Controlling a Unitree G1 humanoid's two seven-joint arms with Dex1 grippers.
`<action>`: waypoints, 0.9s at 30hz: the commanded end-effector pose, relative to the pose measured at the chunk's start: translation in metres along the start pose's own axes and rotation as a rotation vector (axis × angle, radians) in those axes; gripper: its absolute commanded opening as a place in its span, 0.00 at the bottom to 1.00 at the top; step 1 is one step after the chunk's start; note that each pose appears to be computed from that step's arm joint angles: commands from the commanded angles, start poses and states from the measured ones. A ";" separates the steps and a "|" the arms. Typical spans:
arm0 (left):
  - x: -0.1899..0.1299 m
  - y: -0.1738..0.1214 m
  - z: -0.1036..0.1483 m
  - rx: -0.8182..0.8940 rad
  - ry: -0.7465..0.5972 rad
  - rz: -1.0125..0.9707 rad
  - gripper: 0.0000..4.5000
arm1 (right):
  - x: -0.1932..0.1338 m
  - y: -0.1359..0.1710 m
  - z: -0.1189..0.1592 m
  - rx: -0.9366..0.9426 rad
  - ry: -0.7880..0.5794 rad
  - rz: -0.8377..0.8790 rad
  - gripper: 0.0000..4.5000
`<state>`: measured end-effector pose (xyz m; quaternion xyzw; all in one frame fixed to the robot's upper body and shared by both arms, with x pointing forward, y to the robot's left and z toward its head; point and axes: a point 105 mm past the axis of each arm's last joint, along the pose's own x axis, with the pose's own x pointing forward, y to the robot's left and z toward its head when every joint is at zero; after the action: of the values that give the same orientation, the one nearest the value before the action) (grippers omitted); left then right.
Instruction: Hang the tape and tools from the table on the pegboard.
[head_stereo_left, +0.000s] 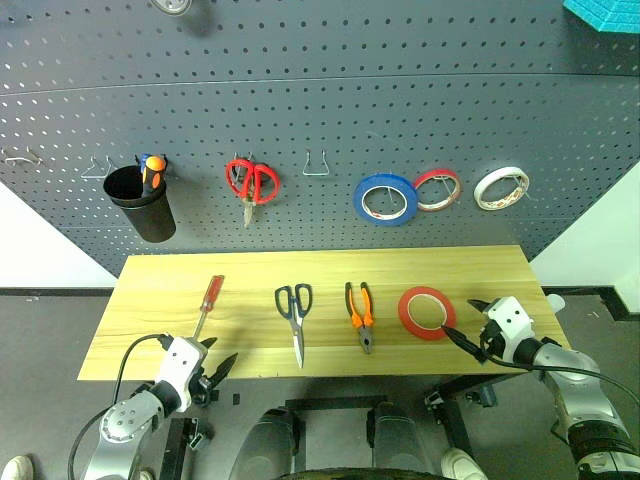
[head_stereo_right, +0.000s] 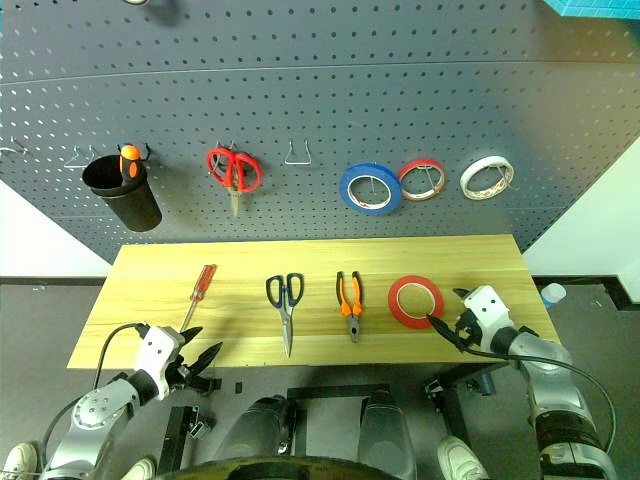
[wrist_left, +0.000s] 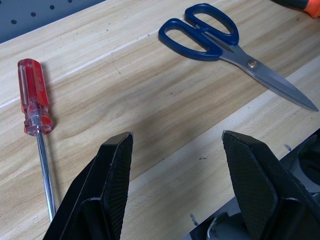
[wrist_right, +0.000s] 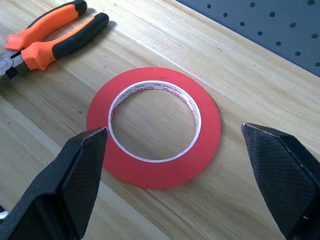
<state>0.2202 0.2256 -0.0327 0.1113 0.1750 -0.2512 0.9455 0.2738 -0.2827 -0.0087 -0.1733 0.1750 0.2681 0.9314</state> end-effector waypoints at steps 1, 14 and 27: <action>0.001 0.001 0.008 0.021 -0.027 0.003 0.66 | -0.002 -0.003 0.001 -0.013 -0.016 -0.013 1.00; 0.001 0.002 0.009 0.027 -0.028 -0.001 0.66 | -0.002 -0.002 -0.004 -0.017 -0.015 -0.011 1.00; -0.001 0.002 0.010 0.029 -0.028 0.000 0.66 | 0.003 0.004 0.013 -0.037 -0.045 0.016 1.00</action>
<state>0.2206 0.2245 -0.0312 0.1122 0.1724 -0.2528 0.9454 0.2750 -0.2789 -0.0048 -0.1809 0.1627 0.2751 0.9301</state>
